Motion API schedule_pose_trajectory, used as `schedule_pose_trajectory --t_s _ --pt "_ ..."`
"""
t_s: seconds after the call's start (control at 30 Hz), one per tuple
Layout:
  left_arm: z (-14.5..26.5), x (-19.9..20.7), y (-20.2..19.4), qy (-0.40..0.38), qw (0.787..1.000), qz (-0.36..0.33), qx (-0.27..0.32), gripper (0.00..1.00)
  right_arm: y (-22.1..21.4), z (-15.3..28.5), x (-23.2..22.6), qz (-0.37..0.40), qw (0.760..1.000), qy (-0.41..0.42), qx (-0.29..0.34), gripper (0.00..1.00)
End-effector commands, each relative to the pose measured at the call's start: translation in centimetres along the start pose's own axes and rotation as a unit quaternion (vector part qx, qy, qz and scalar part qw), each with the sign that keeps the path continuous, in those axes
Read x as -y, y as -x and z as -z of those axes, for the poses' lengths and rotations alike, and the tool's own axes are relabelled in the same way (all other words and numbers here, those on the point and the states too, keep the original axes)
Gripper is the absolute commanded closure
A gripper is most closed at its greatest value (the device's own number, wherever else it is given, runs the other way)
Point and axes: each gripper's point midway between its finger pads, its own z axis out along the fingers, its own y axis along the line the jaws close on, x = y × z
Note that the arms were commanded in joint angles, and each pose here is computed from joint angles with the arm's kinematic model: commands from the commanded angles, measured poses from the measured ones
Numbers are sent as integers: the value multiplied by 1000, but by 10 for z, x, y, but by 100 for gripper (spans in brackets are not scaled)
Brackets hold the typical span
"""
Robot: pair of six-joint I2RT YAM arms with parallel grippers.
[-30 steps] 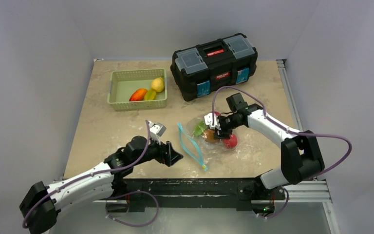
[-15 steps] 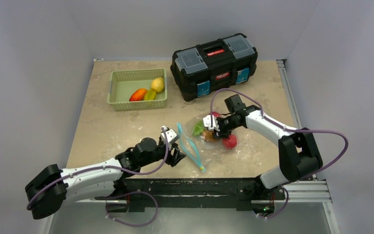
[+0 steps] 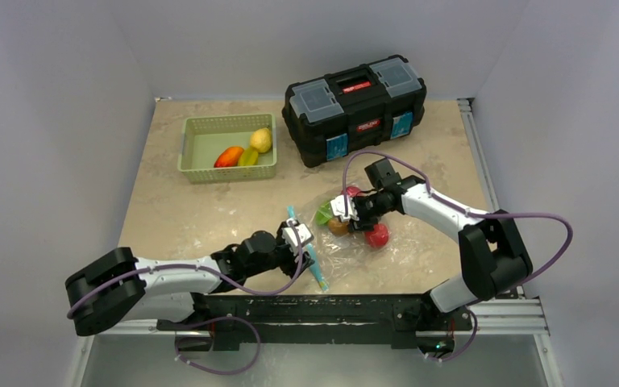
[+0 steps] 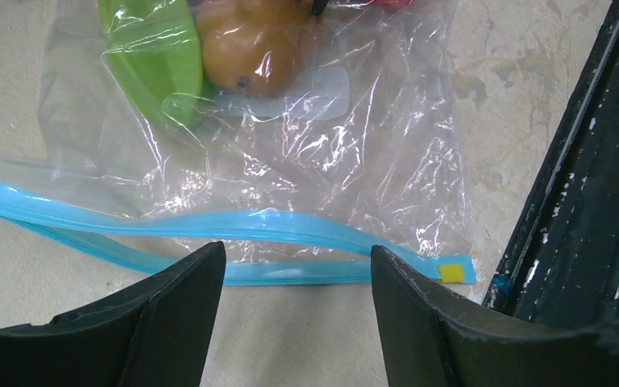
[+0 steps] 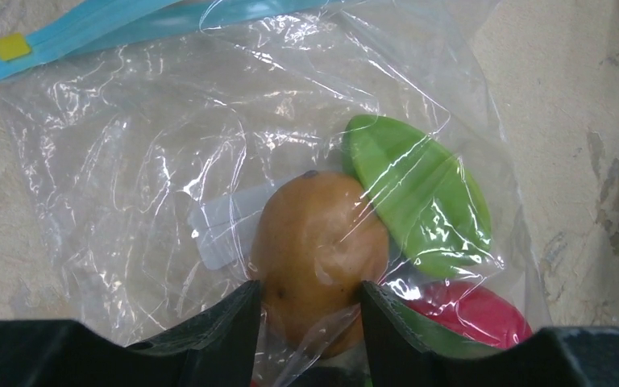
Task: Open the zip-top bag and remove the fake food
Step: Pick up the fake vegetable from the zipper food storage bag.
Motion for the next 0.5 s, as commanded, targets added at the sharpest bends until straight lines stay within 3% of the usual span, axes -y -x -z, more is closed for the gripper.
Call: schedule_pose_trajectory --t_s 0.0,0.47 --pt "-9 2 34 0 998 -35 54 34 -10 -5 -21 -19 999 32 -18 52" --pt "-1 -1 28 10 997 -47 61 34 -11 11 -13 -44 999 8 -9 49"
